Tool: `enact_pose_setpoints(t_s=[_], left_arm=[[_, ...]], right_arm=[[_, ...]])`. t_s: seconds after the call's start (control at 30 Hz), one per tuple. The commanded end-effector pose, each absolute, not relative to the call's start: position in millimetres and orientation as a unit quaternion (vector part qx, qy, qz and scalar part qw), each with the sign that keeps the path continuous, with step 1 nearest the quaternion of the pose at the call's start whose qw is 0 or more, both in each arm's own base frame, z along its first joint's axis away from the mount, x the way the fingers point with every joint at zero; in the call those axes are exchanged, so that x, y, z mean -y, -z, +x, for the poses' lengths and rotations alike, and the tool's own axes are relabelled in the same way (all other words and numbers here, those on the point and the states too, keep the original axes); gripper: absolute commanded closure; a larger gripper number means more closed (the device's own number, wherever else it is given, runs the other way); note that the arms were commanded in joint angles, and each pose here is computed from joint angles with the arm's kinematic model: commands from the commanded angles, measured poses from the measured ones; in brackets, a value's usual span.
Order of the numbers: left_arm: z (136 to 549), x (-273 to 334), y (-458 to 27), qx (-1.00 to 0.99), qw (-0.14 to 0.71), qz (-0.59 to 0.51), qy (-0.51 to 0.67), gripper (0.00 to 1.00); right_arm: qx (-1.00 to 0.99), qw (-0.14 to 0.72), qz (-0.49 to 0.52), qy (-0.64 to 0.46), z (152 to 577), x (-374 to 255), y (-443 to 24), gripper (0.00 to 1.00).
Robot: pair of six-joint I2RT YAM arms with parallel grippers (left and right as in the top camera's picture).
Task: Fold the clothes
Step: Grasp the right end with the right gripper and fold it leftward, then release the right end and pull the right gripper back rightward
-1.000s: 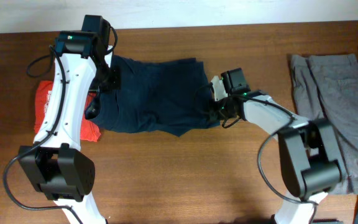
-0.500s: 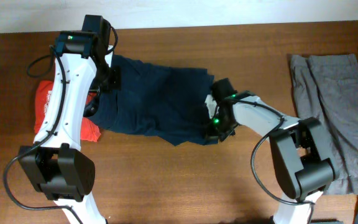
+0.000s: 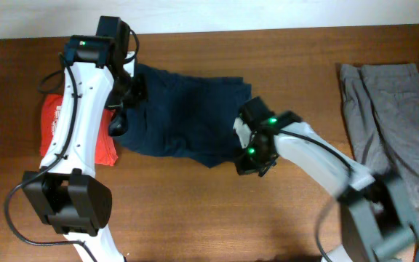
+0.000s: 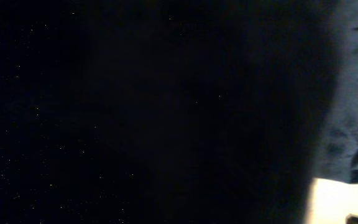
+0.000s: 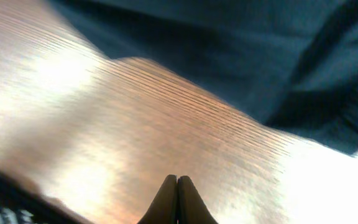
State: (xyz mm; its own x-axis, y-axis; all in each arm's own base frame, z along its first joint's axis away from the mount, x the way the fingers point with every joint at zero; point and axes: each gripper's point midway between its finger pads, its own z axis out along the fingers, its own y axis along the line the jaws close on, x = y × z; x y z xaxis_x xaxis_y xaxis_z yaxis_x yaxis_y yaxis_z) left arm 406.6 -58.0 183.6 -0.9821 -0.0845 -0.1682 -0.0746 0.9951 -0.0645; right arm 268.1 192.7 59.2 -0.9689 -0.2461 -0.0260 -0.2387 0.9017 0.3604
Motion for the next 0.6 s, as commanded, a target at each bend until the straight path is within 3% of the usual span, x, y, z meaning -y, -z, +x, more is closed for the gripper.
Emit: enact_pose_setpoints(t_s=[0.0,0.33,0.57], left_arm=[[419,86,-191,-0.99,0.109,-0.061,0.068,0.99],[437,118,-147,-0.992,0.088,-0.054,0.069,0.99],[439,117,-141,-0.993,0.086,-0.051,0.063,0.99]], right_arm=[[0.973,-0.094,0.107,0.181,299,-175,-114,0.96],[0.976,-0.171,0.001,0.138,356,-109,-116,0.96],[0.965,-0.221,-0.009,0.143,421,-105,-68,0.96]])
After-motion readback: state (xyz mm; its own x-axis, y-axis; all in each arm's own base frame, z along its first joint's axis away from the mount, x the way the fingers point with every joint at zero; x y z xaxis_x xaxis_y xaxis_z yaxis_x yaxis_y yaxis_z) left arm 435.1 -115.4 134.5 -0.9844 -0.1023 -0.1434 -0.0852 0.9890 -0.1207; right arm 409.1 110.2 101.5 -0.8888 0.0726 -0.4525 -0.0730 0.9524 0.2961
